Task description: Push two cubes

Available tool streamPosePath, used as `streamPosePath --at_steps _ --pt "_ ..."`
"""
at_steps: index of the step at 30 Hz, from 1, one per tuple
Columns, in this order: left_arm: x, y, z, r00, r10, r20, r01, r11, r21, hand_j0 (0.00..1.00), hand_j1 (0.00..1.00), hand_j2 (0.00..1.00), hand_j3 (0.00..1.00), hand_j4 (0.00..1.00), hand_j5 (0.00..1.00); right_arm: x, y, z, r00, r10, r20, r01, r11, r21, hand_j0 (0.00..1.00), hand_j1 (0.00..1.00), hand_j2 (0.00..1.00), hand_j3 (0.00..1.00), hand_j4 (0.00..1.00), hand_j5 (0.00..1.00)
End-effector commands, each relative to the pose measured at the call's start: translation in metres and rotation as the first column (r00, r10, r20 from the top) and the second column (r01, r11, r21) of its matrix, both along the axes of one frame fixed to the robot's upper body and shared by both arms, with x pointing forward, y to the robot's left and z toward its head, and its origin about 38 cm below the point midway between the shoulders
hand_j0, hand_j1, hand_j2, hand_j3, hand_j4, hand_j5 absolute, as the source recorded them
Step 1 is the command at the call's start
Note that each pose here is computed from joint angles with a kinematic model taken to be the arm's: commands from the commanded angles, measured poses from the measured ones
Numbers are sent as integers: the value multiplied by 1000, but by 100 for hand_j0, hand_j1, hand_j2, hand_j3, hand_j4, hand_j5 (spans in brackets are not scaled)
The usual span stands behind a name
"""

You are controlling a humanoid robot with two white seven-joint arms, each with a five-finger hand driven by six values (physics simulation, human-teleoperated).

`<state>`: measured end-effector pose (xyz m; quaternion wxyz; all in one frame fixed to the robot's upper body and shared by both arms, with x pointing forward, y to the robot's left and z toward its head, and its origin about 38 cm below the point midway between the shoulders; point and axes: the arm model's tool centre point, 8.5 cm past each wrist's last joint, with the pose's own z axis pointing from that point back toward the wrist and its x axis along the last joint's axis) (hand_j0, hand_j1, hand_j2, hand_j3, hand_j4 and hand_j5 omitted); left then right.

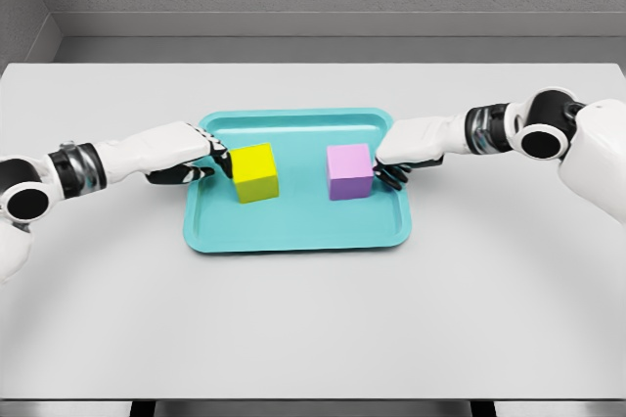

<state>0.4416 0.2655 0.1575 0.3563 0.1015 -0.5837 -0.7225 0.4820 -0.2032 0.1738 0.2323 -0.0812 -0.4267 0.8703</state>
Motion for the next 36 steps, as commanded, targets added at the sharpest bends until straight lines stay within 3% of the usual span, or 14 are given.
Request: streamPosePath --at_steps 1,12,21,29,36 --pt "0 -3 -1 1000 -7 -1 7 1000 -4 51 51 51 51 51 51 0 3 0 1000 1 -2 -1 1000 8 16 16 16 16 16 16" --pt "1 -18 -2 1000 -23 4 23 999 -24 51 51 51 51 51 51 0 12 2 1000 20 1 -20 1000 13 16 16 16 16 16 16" --pt "1 -4 -2 1000 2 0 -2 1000 -9 51 51 51 51 51 51 -1 15 1 1000 26 1 -26 1000 14 16 16 16 16 16 16" --pt "8 5 -19 997 47 -57 -48 999 -18 51 51 51 51 51 51 3 8 -2 1000 2 -7 -2 1000 5 16 16 16 16 16 16" --pt "16 -1 -10 998 41 -36 -43 999 -31 51 51 51 51 51 51 10 7 -2 1000 -15 -1 15 1000 -12 16 16 16 16 16 16"
